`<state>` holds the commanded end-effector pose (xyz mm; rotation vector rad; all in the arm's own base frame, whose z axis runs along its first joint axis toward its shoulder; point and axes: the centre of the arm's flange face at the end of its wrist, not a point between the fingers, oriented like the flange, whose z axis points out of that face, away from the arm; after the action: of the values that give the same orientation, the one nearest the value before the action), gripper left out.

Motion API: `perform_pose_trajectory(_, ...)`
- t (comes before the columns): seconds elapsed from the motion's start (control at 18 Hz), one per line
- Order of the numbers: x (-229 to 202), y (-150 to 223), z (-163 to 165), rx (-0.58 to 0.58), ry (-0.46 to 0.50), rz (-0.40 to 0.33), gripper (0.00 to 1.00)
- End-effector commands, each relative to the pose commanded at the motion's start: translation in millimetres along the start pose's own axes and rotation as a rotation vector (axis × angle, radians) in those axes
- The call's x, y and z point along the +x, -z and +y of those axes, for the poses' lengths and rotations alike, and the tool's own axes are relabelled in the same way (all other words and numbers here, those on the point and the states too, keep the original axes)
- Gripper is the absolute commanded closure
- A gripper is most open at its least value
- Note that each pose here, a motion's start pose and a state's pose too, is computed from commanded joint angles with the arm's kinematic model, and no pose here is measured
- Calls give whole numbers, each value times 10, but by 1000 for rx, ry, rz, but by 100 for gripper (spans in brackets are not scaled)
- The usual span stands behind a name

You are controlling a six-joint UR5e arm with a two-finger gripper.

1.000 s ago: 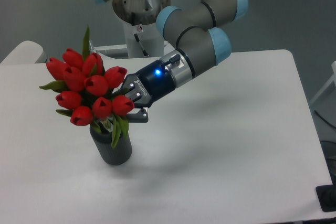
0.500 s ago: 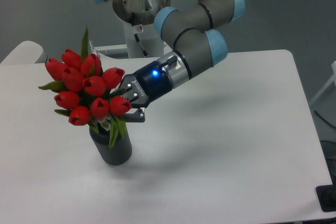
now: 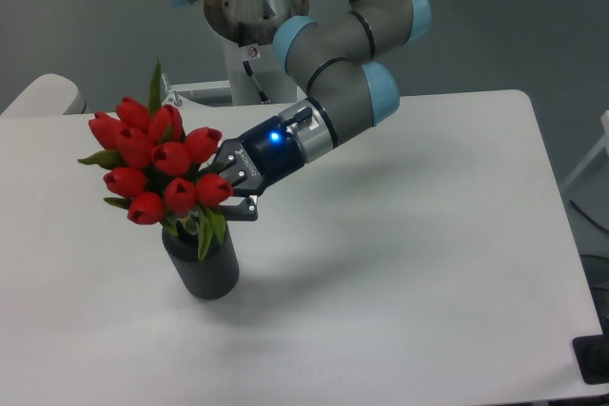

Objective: Insert the flowers into the vase
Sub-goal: 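Push the tulip stems down into the vase opening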

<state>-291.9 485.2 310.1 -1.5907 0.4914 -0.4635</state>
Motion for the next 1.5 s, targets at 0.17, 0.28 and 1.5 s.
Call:
perform_pose_trajectory(0.17,47,29,143,0,-23,-5,84)
perform_pose_trajectory(0.28,31,33,192,-2,-23,-6,82)
perform_pose_trajectory(1.5,2,227,658,-13,25,-42,16)
